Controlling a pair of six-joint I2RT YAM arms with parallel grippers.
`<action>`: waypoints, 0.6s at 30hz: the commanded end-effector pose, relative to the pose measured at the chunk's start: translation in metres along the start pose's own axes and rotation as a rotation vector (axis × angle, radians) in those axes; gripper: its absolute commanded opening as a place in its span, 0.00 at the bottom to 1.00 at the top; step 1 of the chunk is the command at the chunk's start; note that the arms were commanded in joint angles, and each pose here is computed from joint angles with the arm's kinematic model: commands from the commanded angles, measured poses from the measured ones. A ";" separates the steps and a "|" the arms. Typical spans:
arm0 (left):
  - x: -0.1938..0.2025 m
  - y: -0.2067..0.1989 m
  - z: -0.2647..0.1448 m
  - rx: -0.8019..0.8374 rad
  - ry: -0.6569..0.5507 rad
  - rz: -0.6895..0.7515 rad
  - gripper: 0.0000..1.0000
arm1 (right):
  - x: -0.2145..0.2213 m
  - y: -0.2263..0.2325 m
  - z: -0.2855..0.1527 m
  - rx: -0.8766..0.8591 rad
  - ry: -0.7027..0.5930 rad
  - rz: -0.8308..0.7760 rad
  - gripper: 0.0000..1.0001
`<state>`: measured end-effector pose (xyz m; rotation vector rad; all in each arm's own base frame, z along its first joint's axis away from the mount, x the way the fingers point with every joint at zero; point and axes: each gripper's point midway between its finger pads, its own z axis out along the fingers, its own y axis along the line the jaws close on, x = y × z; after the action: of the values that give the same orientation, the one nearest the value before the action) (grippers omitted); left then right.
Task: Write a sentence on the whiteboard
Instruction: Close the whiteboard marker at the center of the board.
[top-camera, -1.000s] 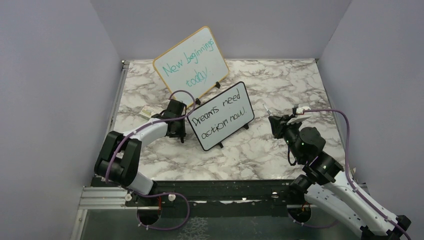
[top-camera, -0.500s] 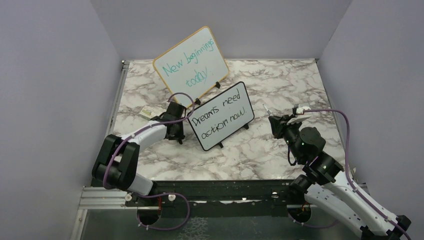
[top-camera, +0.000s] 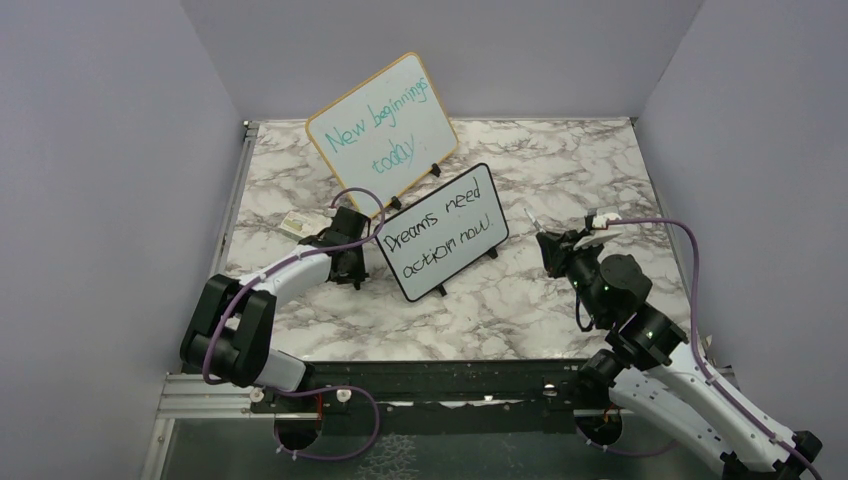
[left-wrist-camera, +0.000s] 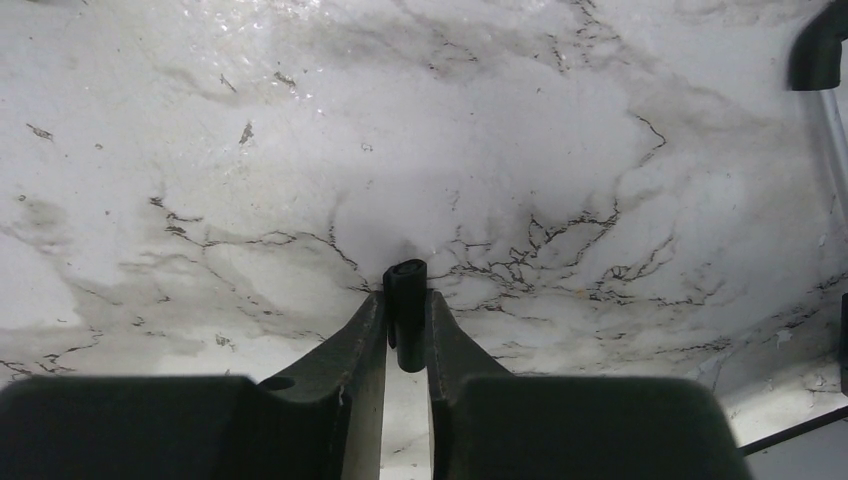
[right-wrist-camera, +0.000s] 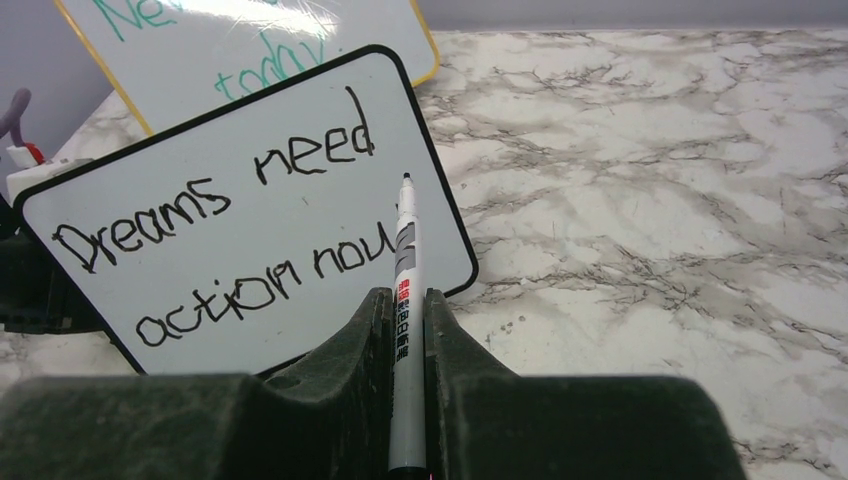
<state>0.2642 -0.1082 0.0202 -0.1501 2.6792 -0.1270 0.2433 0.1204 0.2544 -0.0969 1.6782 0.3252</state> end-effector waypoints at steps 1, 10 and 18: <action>0.011 0.009 0.003 -0.049 0.026 -0.010 0.14 | -0.004 0.007 -0.001 -0.042 -0.022 0.011 0.00; -0.022 0.004 -0.033 0.017 -0.190 -0.084 0.00 | 0.007 0.040 0.006 -0.221 0.019 -0.062 0.00; -0.059 -0.011 -0.098 0.193 -0.451 -0.174 0.00 | 0.005 0.086 0.009 -0.462 -0.005 -0.095 0.01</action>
<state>0.2668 -0.1030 0.0939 -0.2625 2.3615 -0.2684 0.2381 0.1762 0.2436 -0.3889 1.6780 0.4994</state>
